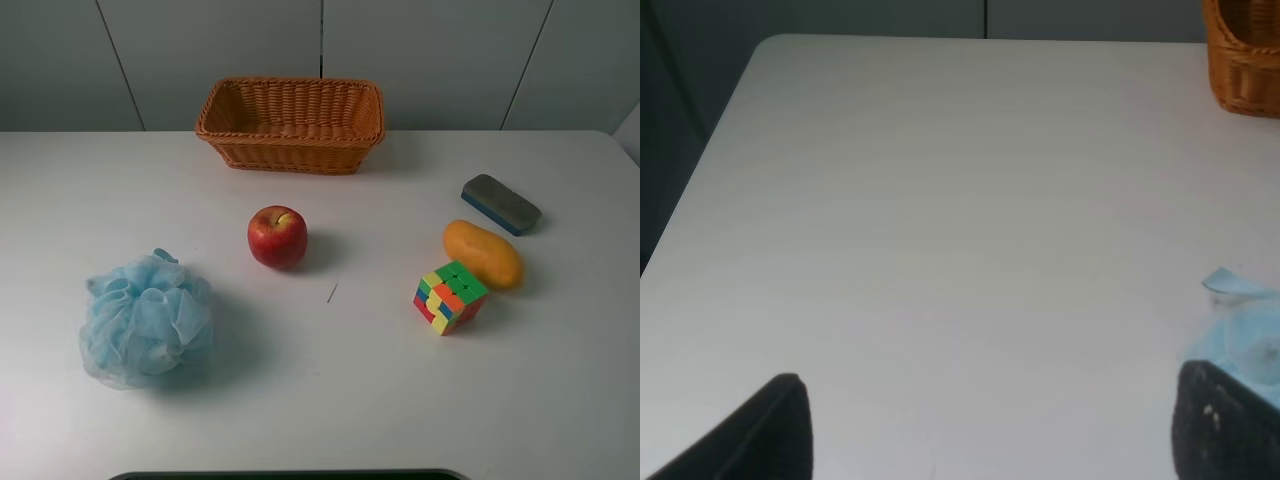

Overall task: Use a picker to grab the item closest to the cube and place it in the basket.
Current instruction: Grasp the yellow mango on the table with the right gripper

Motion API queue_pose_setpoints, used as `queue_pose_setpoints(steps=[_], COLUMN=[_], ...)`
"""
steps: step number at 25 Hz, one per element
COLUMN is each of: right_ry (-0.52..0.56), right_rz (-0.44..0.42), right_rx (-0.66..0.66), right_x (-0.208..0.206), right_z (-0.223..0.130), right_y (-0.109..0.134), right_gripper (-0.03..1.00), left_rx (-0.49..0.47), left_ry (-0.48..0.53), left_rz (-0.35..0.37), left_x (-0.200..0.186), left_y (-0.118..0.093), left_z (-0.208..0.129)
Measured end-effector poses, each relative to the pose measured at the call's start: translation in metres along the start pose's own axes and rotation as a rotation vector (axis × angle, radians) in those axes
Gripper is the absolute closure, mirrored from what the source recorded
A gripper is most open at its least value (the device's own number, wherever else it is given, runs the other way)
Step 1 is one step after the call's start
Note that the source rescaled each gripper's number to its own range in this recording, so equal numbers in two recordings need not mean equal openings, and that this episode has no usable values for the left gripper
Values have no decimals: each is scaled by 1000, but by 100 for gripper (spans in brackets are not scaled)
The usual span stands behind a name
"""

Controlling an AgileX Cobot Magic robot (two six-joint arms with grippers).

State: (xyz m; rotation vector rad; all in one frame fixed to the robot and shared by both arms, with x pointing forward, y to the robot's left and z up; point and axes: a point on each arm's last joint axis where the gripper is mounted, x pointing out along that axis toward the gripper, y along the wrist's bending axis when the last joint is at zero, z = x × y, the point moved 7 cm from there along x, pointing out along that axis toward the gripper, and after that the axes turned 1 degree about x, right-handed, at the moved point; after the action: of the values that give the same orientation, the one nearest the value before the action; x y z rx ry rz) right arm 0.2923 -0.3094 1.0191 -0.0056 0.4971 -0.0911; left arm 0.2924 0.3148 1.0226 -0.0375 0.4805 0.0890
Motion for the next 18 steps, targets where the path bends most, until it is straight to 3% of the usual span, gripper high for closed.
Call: queue_pose_setpoints(steps=[14, 18], right_ry=[0, 2], right_rz=[0, 4], right_rx=[-8, -84], right_x=[0, -2], right_z=[0, 12], right_y=[0, 0], right_gripper=[-3, -3], left_rx=[0, 0], left_ry=[0, 0], left_rz=[0, 0], left_x=[0, 0], left_y=[0, 0], left_z=[0, 0])
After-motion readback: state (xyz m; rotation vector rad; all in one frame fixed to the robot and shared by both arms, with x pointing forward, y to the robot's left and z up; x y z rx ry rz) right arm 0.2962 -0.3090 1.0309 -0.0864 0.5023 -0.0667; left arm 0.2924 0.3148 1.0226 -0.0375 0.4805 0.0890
